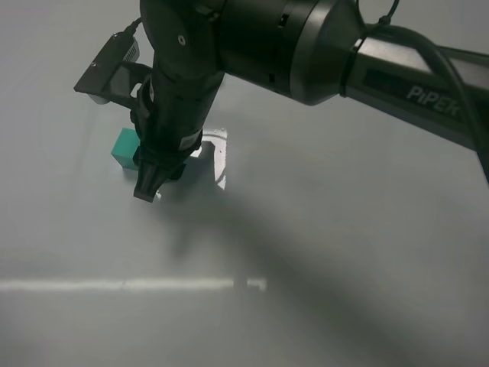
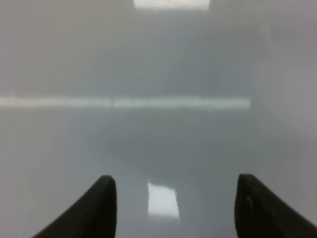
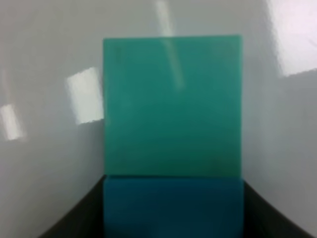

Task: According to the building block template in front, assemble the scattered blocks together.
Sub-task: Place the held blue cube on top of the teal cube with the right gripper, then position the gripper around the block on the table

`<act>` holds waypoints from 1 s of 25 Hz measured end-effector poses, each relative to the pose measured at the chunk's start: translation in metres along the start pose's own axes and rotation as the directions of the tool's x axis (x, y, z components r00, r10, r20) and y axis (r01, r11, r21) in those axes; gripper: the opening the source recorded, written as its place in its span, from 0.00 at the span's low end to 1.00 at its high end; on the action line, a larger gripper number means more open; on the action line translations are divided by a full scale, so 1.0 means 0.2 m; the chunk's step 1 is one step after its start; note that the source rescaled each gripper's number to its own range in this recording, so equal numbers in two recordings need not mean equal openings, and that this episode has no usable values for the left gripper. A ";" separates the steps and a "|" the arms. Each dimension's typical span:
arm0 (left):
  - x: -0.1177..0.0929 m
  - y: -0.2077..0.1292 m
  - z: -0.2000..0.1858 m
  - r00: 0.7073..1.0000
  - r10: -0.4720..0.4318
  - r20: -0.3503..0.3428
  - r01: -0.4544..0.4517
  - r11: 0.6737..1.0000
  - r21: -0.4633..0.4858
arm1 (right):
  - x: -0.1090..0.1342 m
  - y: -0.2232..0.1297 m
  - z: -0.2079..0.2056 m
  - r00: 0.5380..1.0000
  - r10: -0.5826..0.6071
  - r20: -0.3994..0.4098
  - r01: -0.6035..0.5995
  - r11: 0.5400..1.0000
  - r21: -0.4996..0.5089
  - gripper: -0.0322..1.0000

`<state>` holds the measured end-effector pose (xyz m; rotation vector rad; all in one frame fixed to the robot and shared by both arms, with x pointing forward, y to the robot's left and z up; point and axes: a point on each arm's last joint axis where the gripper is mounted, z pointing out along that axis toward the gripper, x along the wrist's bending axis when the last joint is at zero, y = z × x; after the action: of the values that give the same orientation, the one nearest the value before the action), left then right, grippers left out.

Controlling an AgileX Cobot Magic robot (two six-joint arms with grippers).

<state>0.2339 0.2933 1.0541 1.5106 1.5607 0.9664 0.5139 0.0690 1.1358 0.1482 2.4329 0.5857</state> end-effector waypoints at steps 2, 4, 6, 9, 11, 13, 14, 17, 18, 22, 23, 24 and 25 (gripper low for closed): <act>0.00 0.00 0.00 1.000 0.000 0.000 0.000 1.000 0.000 | 0.00 0.00 0.00 1.000 0.003 -0.005 -0.003 1.000 -0.002 0.58; 0.00 0.00 0.00 1.000 0.000 0.000 0.000 1.000 0.000 | 0.00 0.00 0.00 1.000 0.009 -0.010 -0.009 1.000 -0.008 0.85; 0.00 0.00 0.00 1.000 0.000 0.000 0.000 1.000 0.000 | 0.00 0.01 -0.01 1.000 0.012 -0.011 -0.012 1.000 -0.014 0.95; 0.00 0.00 0.00 1.000 0.000 0.000 0.000 1.000 0.000 | -0.01 0.03 -0.04 1.000 0.015 -0.001 -0.016 0.999 -0.036 1.00; 0.00 0.00 0.00 1.000 0.000 0.000 0.000 1.000 0.000 | -0.01 0.05 -0.06 1.000 0.015 0.008 -0.014 0.997 -0.069 1.00; 0.00 0.00 0.00 1.000 0.000 0.000 0.000 1.000 0.000 | -0.01 0.07 -0.06 1.000 0.021 0.010 -0.020 0.995 -0.102 1.00; 0.00 0.00 0.00 1.000 0.000 0.000 0.000 1.000 0.000 | -0.01 0.08 -0.06 1.000 0.027 0.007 -0.026 0.994 -0.110 1.00; 0.00 0.00 0.00 1.000 0.000 0.000 0.000 1.000 0.000 | -0.01 0.08 -0.07 0.999 0.037 0.007 -0.036 0.992 -0.120 1.00; 0.00 0.00 0.00 1.000 -0.001 0.001 0.001 1.000 0.000 | -0.01 0.08 -0.07 0.999 0.040 0.007 -0.039 0.992 -0.122 1.00; 0.00 0.00 0.00 1.000 -0.001 0.001 0.001 1.000 0.000 | 0.00 0.08 -0.05 0.999 0.048 0.007 -0.047 0.992 -0.116 0.96; 0.00 0.00 0.00 1.000 -0.001 0.001 0.001 1.000 0.000 | 0.00 0.08 -0.05 0.999 0.048 0.005 -0.047 0.993 -0.110 0.93; 0.00 0.00 0.00 1.000 -0.001 0.001 0.001 1.000 0.000 | 0.01 0.08 -0.04 0.999 0.047 0.001 -0.047 0.994 -0.102 0.91; 0.00 0.00 0.00 1.000 -0.001 0.001 0.001 1.000 0.000 | 0.01 0.07 -0.03 0.999 0.046 -0.002 -0.046 0.994 -0.095 0.87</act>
<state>0.2339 0.2932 1.0541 1.5103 1.5603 0.9653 0.5083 0.0805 1.1452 0.1656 2.4014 0.7209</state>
